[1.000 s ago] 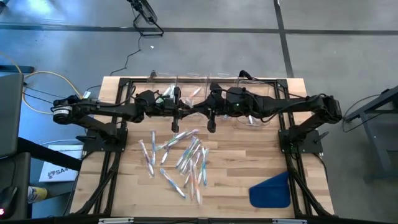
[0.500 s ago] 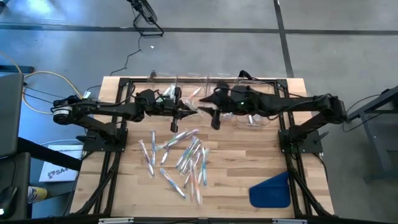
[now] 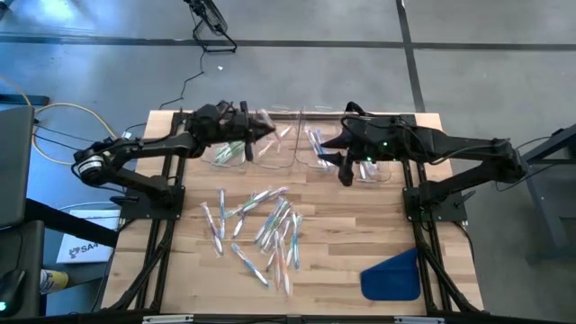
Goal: Pick & Place Toothbrushes
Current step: Put the orange toothbrush into the middle left transparent bin
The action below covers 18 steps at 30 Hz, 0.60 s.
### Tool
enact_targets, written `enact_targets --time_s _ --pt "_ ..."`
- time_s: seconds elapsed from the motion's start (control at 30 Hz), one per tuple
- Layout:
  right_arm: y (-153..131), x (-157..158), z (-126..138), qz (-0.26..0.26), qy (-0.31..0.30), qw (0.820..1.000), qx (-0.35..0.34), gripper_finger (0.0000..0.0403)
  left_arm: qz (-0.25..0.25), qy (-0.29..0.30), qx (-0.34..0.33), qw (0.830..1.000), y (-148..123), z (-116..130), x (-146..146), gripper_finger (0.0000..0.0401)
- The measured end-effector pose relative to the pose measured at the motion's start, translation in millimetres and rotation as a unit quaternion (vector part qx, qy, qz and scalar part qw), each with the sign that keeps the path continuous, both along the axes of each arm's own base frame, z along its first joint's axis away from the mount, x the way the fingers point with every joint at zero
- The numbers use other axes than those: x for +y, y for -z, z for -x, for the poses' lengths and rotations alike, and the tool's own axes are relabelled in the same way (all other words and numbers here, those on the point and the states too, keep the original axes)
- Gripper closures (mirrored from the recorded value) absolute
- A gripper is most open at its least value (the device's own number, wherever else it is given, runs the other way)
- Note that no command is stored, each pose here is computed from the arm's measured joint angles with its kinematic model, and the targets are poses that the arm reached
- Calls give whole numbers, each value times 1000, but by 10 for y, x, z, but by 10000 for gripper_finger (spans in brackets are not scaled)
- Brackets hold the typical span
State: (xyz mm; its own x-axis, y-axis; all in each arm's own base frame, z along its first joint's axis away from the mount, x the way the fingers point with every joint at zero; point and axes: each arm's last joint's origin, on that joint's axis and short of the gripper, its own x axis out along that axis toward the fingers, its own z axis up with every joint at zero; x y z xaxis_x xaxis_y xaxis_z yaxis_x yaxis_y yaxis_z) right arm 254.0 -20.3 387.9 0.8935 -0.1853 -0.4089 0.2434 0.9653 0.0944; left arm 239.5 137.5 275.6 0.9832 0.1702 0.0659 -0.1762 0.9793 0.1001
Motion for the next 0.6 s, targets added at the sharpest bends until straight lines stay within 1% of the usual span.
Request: enact_targets --time_s 0.13,0.23,0.3,0.37,0.47,0.6 --pt "65 -3 -42 -6 3 1000 20 254 23 -56 33 998 77 111 187 391" --pt "138 -9 -129 -7 3 999 34 254 49 -80 55 994 134 186 294 391" --pt "192 -14 -202 -8 3 999 41 254 71 -90 79 990 144 193 366 391" --pt "263 -18 -276 -8 3 998 54 254 81 -95 111 986 104 173 430 391" --pt "364 -24 -372 -15 4 997 72 254 66 -100 160 980 6 75 508 391" --pt "512 -29 -463 -31 11 994 105 254 66 -94 205 972 -48 -40 608 391"
